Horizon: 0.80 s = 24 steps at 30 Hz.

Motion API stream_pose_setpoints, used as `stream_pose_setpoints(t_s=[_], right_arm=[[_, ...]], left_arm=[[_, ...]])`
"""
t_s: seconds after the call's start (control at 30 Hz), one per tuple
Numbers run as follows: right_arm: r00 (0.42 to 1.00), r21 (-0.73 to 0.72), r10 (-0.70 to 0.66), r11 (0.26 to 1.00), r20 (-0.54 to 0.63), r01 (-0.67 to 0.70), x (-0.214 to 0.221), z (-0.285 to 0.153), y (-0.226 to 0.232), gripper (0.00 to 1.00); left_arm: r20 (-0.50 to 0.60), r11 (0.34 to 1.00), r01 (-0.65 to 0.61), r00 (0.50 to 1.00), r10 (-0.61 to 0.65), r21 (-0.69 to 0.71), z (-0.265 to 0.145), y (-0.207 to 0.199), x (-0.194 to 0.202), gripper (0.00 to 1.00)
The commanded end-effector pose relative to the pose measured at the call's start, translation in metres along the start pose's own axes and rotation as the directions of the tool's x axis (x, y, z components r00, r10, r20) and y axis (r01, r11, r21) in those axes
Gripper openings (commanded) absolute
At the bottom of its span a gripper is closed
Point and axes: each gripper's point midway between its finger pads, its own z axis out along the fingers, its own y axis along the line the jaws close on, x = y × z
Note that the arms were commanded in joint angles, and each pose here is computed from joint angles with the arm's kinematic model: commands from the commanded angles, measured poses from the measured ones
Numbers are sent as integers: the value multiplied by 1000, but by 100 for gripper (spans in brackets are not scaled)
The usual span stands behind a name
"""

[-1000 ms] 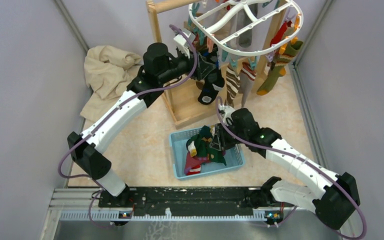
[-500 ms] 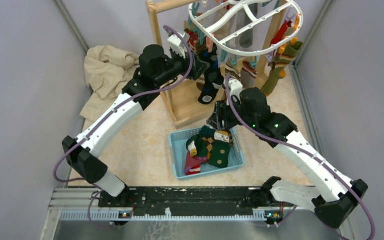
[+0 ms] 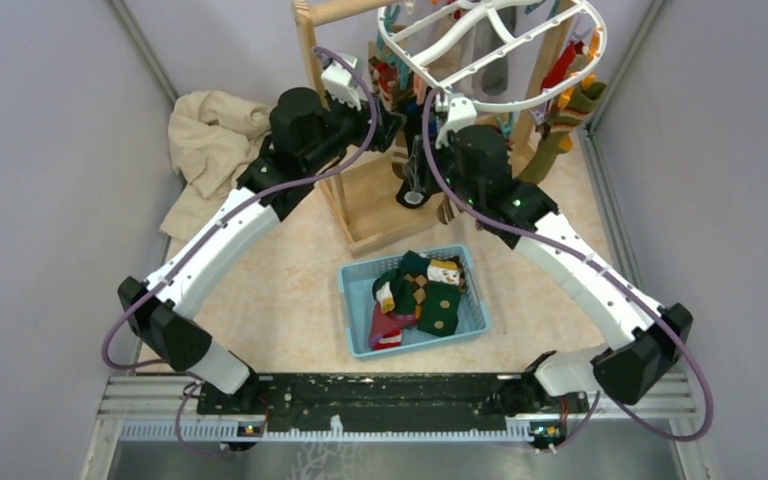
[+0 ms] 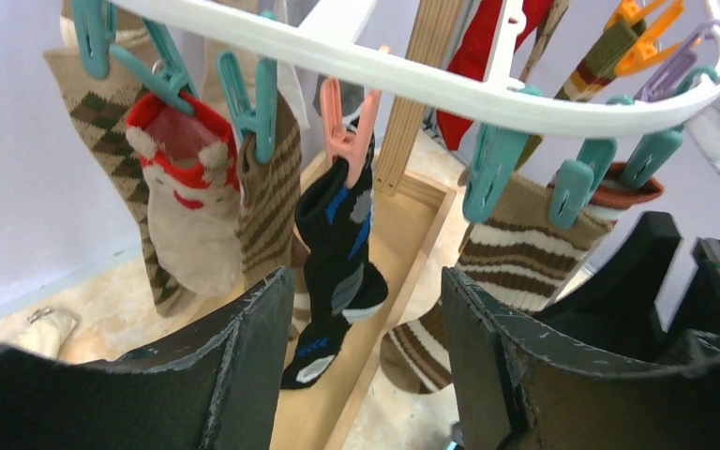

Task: Remove the socks clipped to the hanger
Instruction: Place the sock in the bin.

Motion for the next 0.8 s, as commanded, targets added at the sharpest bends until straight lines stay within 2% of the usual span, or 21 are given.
stream_pose_setpoints(t_s=[0.0,0.2,0.5,0.67,0.77], right_arm=[[976,23,26,999,215,-32,-85,6,-9,48],[983,106,29,993,179,-48,-86,17,-40,48],[972,193,123,968,201,-163,-82,-1,-109,47],[969,187,117,969,217,-158,-91,-11,-111,47],[973,118,109,984,205,-135,-95,-15,-97,44]], left_arm=[[43,1000,-21,999,21,13,14,-1,-17,65],[71,994,-80,995,75,71,44,-8,-20,66],[82,989,-114,991,106,95,69,-9,-14,68],[91,990,-113,990,105,84,76,-7,-18,68],[101,991,-118,989,111,66,74,-5,-22,68]])
